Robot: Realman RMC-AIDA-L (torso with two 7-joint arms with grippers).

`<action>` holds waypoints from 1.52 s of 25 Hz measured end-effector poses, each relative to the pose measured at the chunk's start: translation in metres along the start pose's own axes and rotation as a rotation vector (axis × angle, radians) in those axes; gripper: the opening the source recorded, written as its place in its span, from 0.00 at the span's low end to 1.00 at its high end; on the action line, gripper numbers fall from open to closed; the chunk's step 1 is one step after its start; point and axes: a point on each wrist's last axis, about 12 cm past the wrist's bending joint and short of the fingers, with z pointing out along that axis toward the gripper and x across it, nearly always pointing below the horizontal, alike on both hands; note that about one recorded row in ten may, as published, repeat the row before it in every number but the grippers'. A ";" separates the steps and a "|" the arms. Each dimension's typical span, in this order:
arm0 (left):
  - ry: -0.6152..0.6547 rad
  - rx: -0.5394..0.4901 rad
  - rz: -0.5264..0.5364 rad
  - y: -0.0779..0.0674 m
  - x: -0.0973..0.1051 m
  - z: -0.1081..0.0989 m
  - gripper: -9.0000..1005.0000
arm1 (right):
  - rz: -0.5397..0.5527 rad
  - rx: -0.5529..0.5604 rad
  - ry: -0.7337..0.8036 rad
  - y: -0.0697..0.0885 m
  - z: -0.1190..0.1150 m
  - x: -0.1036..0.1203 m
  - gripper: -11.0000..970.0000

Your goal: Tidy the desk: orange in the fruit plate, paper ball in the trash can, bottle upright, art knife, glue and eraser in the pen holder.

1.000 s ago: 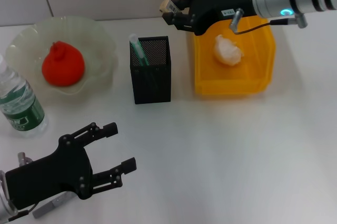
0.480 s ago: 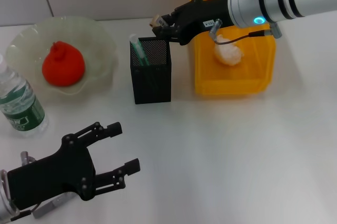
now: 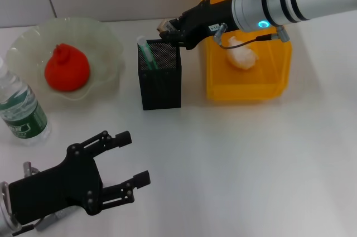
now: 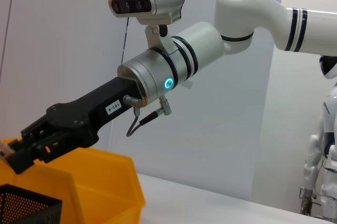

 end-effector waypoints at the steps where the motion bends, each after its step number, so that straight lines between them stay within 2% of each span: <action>1: 0.001 0.000 -0.005 0.000 0.001 0.000 0.84 | -0.002 0.004 -0.001 0.000 0.000 0.000 0.32; 6: 0.002 0.003 -0.007 0.000 0.000 0.000 0.84 | -0.006 0.003 0.006 0.000 0.004 0.000 0.33; 15: 0.001 0.002 -0.009 0.000 0.000 0.000 0.84 | -0.043 -0.028 0.043 0.011 0.014 0.001 0.34; 28: -0.001 0.002 -0.010 -0.001 0.000 0.000 0.84 | -0.059 -0.042 0.048 0.016 0.018 0.000 0.35; 32: -0.007 0.008 -0.008 -0.001 -0.001 -0.001 0.84 | -0.050 -0.035 0.026 0.014 0.012 -0.004 0.35; 33: -0.009 0.012 -0.007 -0.001 -0.001 -0.002 0.84 | -0.048 -0.034 0.019 0.014 0.010 -0.004 0.44; 34: -0.016 0.026 -0.013 -0.002 -0.004 -0.003 0.84 | -0.042 -0.023 -0.019 0.013 -0.003 -0.005 0.53; 35: -0.016 0.026 -0.013 -0.002 -0.004 -0.003 0.84 | -0.042 -0.023 -0.019 0.013 -0.003 -0.005 0.56; 37: -0.015 0.037 -0.030 0.001 -0.009 -0.002 0.84 | -0.036 -0.025 -0.094 0.016 -0.028 -0.002 0.61; 38: -0.009 0.040 -0.041 0.002 -0.011 -0.002 0.84 | -0.036 -0.025 -0.094 0.016 -0.028 -0.002 0.64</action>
